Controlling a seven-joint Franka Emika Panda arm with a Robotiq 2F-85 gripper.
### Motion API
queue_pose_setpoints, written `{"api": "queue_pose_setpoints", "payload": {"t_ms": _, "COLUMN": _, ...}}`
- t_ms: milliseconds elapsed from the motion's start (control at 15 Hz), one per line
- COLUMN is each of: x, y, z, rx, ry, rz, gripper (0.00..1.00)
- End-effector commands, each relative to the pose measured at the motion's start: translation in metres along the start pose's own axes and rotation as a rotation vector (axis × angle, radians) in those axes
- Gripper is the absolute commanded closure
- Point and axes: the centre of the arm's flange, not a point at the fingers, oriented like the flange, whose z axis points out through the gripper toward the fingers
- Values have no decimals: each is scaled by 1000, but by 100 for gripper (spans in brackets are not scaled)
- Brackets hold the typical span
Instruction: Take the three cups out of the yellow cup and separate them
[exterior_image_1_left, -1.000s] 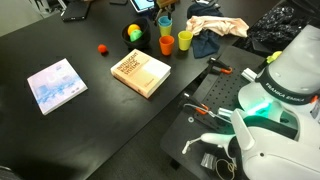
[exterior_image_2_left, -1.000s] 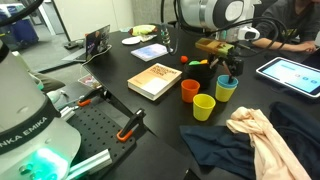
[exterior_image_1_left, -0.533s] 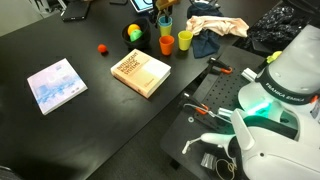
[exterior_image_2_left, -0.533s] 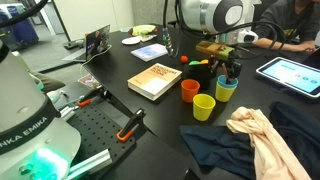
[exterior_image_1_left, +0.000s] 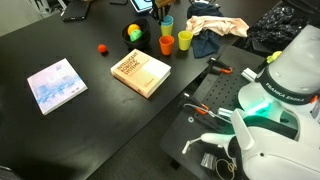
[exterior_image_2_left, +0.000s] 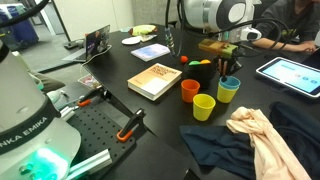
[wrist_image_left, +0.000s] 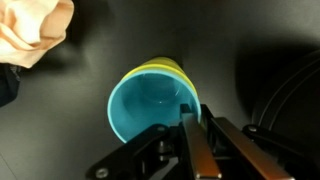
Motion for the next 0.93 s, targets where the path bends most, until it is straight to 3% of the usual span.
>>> {"api": "queue_pose_setpoints", "payload": {"t_ms": 0, "x": 6, "y": 8, "z": -8, "rx": -2, "ry": -3, "rz": -10, "gripper": 100}}
{"api": "queue_pose_setpoints", "payload": {"t_ms": 333, "x": 6, "y": 9, "z": -19, "rx": 15, "ry": -31, "rz": 8, "gripper": 96}}
{"api": "queue_pose_setpoints", "payload": {"t_ms": 733, "x": 18, "y": 10, "z": -64, "rx": 33, "ry": 45, "rz": 14, "gripper": 96}}
{"api": "queue_pose_setpoints", "payload": {"t_ms": 867, "x": 15, "y": 6, "z": -60, "rx": 46, "ry": 43, "rz": 13, "gripper": 96}}
